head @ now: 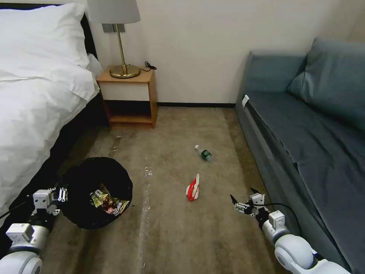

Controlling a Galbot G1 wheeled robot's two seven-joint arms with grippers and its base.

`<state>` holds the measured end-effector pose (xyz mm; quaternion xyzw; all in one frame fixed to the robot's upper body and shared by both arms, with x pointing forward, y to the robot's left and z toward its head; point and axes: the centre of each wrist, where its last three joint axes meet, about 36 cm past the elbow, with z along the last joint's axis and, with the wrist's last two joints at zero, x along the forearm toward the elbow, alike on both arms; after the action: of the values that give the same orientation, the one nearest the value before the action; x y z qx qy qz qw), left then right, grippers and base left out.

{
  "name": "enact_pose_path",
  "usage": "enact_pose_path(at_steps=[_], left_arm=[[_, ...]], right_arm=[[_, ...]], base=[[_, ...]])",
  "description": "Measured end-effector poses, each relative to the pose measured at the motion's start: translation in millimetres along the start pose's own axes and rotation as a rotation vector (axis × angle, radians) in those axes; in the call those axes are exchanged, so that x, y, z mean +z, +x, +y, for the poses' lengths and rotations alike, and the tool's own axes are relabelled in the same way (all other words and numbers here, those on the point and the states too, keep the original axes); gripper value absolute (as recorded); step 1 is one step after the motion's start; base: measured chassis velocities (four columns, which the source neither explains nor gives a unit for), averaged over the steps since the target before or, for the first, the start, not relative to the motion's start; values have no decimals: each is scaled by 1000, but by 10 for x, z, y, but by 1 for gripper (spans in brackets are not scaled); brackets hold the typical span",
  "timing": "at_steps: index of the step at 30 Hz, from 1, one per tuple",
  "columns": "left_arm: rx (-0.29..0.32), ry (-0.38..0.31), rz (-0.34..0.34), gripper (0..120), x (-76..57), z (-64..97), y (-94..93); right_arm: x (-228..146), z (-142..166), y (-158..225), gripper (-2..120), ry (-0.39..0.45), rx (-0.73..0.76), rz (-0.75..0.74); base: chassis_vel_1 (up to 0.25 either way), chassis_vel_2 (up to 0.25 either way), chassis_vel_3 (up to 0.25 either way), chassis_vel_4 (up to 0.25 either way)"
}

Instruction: Pick up the trash bin, then pick up the garbage on the floor and place it into the trash bin.

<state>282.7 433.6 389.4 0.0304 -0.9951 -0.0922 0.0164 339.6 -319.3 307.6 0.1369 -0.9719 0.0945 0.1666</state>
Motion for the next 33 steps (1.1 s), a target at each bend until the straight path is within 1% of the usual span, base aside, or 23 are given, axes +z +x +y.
enact_pose_path(at_steps=[18,33], left_arm=[[-2,0,0,7,8,-7,6],[-3,0,2,7,53,-6,15]], right_arm=[[-24,3,-111,100,2,-10,-5],[15,23,-124,100,-2,-16,-3]], base=[[-94,87,84,-91],[-103,103,98,-103]])
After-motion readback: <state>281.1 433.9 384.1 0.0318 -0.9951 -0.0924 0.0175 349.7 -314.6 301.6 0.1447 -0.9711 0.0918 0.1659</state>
